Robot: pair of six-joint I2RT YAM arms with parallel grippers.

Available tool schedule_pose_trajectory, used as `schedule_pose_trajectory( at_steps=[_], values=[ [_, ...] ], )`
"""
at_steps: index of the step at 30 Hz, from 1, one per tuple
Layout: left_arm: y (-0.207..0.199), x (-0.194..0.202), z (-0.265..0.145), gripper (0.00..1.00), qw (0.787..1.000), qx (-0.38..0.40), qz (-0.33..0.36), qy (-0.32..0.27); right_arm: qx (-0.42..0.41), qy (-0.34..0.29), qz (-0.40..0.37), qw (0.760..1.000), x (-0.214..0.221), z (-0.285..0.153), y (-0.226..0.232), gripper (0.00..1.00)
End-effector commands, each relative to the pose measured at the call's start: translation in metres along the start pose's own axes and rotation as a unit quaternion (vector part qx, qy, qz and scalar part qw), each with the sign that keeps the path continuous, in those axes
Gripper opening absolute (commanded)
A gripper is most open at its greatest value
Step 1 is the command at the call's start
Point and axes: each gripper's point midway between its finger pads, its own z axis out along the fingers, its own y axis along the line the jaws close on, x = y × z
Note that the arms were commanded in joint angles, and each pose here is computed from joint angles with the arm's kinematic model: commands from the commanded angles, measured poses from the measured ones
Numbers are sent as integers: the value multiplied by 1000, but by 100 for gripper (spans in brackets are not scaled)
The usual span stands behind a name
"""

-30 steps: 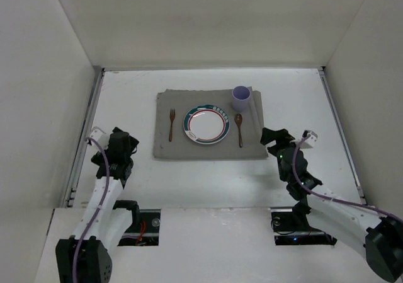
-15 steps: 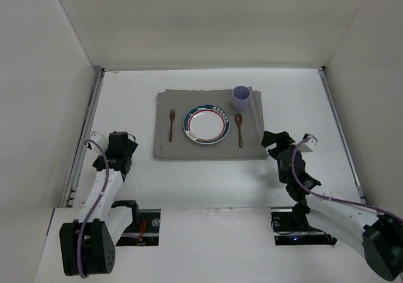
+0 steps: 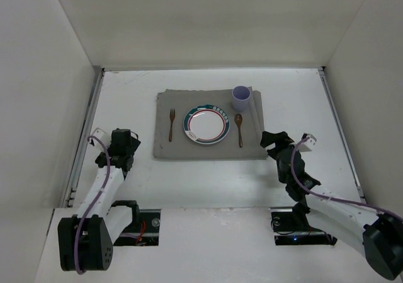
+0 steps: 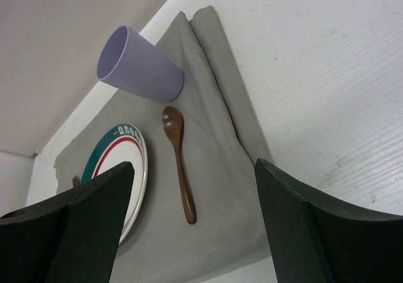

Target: Set the dinner table for one person

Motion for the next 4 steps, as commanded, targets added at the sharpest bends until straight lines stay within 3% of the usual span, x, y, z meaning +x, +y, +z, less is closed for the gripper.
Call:
schedule_pose_trajectory(
  at_steps=[1,4],
  values=[
    [-21,-12,-5,100,999,28,-8,-15,-34,-17,23,999,-15,1,28,84],
    [-24,-10,-3,100,1000,28,0,-12,-32,-14,21,999,-13,2,26,84]
  ],
)
